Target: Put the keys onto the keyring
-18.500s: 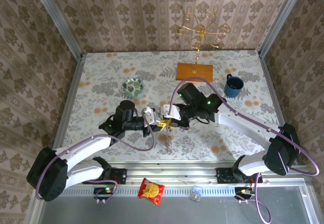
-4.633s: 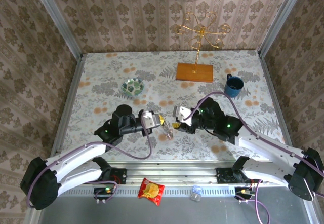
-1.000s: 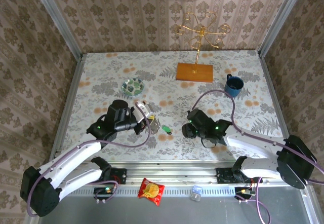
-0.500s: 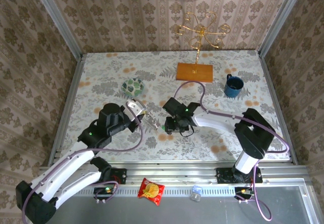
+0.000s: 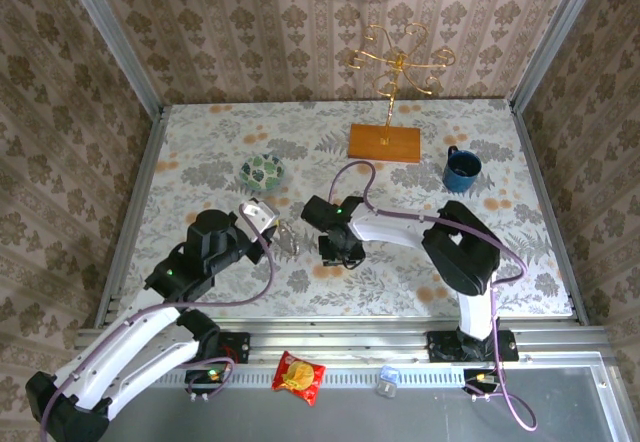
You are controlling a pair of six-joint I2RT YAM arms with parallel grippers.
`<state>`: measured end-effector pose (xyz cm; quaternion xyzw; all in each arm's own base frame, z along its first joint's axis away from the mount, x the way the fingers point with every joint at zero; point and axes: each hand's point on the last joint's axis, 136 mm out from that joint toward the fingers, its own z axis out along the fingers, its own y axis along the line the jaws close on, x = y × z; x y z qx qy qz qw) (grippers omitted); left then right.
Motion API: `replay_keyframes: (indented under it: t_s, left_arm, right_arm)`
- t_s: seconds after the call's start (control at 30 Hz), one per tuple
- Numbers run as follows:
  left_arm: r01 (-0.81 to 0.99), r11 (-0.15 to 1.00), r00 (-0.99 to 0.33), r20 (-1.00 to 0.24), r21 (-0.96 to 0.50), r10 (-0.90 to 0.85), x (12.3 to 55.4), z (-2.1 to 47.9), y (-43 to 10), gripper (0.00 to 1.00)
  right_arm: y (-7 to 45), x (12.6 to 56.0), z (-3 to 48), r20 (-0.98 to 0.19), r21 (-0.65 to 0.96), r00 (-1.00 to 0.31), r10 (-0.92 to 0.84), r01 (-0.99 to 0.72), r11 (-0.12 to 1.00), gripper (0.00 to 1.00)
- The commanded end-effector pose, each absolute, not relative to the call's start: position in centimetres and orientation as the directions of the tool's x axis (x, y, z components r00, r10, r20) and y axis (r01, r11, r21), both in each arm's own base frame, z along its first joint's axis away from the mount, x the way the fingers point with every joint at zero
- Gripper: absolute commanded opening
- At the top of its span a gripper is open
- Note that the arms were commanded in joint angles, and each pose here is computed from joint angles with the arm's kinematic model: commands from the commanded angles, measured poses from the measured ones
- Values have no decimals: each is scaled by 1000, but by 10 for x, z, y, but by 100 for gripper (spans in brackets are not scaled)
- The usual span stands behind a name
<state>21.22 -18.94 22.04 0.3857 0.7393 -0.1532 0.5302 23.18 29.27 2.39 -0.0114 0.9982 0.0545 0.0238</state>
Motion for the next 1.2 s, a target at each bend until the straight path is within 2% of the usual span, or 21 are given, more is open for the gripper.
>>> replay_keyframes:
  t_s: [0.0, 0.23, 0.5, 0.7, 0.97, 1.17]
  left_arm:
    - [718, 673, -133, -914, 178, 383, 214, 226, -188, 0]
    - [718, 673, -127, -916, 180, 381, 214, 227, -189, 0]
    - [719, 670, -125, -915, 183, 385, 215, 228, -190, 0]
    - [724, 666, -131, -912, 179, 388, 218, 225, -193, 0]
    - [731, 659, -133, -910, 176, 392, 217, 223, -194, 0]
    - [734, 656, -140, -906, 176, 399, 216, 219, -194, 0]
  right_arm:
    - [284, 231, 20, -26, 41, -1000, -13, -14, 999, 32]
    - [280, 238, 14, -41, 2, -999, -33, -33, 999, 29]
    - [277, 242, 23, -75, -10, -995, -63, -63, 998, 19]
    - [275, 244, 31, -103, -3, -990, -93, -93, 996, 27]
    - [281, 249, 34, -122, 8, -985, -123, -125, 992, 27]
    - [291, 252, 43, -151, 60, -973, -176, -187, 981, 32]
